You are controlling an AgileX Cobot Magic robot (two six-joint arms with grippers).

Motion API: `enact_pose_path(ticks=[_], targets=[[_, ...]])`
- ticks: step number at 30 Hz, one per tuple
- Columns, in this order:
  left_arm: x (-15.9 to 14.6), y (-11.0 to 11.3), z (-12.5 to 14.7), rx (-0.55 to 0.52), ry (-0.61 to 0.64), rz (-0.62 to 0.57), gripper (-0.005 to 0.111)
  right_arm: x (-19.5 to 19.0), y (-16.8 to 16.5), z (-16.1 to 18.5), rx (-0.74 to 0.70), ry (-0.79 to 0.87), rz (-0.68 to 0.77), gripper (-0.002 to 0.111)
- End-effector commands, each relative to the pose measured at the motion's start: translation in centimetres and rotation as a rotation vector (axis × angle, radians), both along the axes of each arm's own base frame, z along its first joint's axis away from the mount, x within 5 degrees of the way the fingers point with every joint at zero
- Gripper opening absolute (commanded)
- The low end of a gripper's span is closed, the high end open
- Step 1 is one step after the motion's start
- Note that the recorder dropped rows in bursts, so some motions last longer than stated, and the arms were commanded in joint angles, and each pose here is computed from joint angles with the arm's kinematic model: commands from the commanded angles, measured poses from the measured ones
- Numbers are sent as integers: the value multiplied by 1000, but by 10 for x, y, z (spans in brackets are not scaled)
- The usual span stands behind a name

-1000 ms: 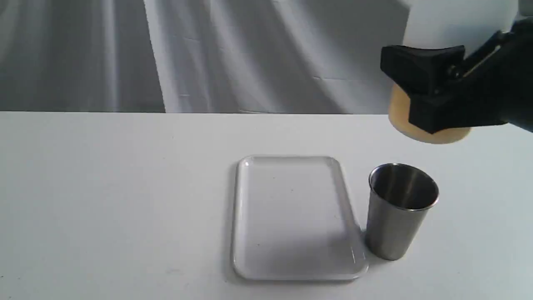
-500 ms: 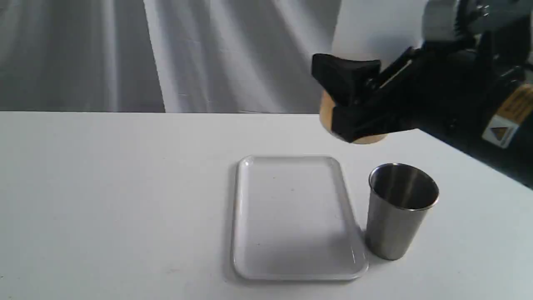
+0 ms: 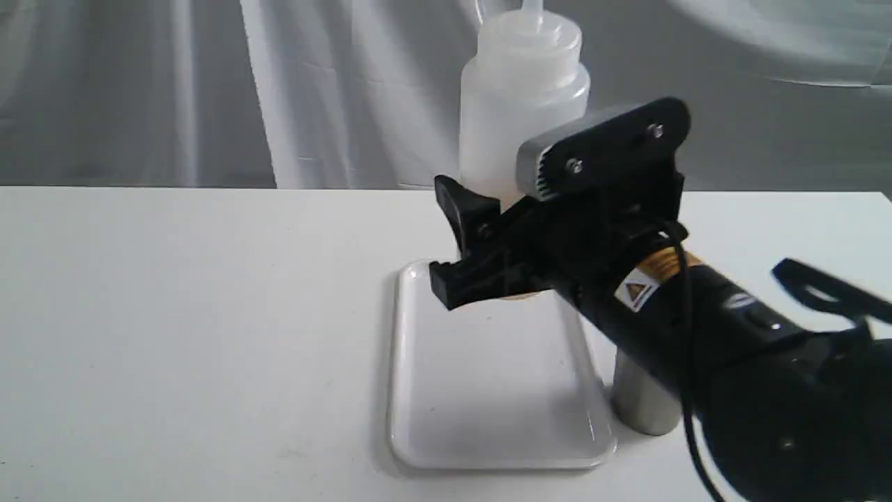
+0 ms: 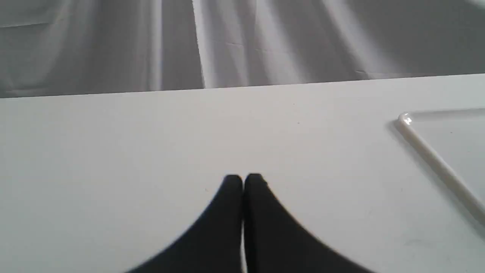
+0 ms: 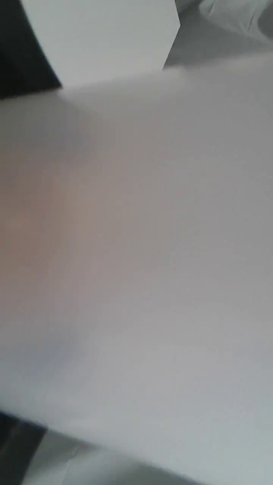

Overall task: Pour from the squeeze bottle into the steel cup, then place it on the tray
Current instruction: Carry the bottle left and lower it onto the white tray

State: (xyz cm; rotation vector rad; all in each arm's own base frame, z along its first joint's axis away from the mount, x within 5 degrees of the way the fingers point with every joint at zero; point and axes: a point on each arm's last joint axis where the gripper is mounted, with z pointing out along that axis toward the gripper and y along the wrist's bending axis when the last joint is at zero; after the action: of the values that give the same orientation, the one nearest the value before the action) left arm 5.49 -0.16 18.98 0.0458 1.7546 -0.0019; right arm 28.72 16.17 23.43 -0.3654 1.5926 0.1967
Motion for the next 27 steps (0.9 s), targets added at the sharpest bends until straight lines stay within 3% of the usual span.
enact_pose_path(ticks=[1,9,27], targets=[[0,0,-1,-5,-6,2,0,4,7,-4,20,-90,-47,0],[0,0,-1,-3,-6,2,0,10,20,-39,6,-58,-133,0],[0,0,-1,-6,-6,2,0,43,48,-72,64,65,-295,0]])
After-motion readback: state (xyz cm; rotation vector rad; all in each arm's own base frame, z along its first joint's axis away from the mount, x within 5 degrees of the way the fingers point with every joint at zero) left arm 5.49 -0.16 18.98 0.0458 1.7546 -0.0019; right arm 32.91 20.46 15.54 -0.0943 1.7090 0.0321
